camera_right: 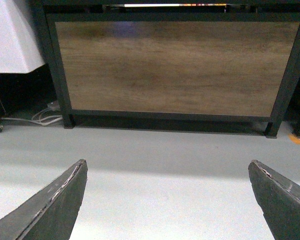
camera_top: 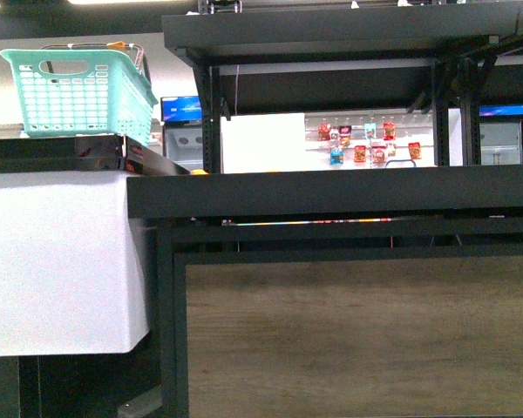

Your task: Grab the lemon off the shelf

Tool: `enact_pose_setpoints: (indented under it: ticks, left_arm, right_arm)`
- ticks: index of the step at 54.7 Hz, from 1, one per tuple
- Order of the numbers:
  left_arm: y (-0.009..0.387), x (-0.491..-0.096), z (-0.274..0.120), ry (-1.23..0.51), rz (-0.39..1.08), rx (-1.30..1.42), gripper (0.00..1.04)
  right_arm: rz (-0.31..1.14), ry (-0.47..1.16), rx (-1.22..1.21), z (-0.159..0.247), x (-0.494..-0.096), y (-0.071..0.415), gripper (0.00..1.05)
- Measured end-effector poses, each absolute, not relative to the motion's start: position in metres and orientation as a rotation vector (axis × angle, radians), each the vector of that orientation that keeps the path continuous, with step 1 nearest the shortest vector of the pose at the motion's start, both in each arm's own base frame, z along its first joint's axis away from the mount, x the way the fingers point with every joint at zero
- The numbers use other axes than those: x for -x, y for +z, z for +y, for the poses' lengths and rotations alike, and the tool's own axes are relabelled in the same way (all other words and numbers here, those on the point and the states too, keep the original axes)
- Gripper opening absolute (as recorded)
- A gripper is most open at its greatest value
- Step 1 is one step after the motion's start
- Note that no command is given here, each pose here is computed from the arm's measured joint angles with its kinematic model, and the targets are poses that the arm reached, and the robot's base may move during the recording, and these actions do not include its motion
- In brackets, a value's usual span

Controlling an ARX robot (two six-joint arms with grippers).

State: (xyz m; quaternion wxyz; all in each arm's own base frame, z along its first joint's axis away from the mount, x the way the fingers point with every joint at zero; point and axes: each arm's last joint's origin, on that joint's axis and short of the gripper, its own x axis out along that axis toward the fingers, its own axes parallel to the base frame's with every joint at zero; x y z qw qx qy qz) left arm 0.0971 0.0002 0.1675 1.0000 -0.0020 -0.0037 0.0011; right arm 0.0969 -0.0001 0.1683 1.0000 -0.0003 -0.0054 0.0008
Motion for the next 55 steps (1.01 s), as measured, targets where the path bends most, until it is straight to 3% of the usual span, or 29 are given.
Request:
enact_pose_setpoints:
  ticks: [55]
  left_arm:
    - [0.1675,-0.0971,0.0002,0.002,-0.007,0.004,0.97]
  right_arm:
    - [-0.011,0.001,0.0,-0.0001,-0.0969,0.1683,0.97]
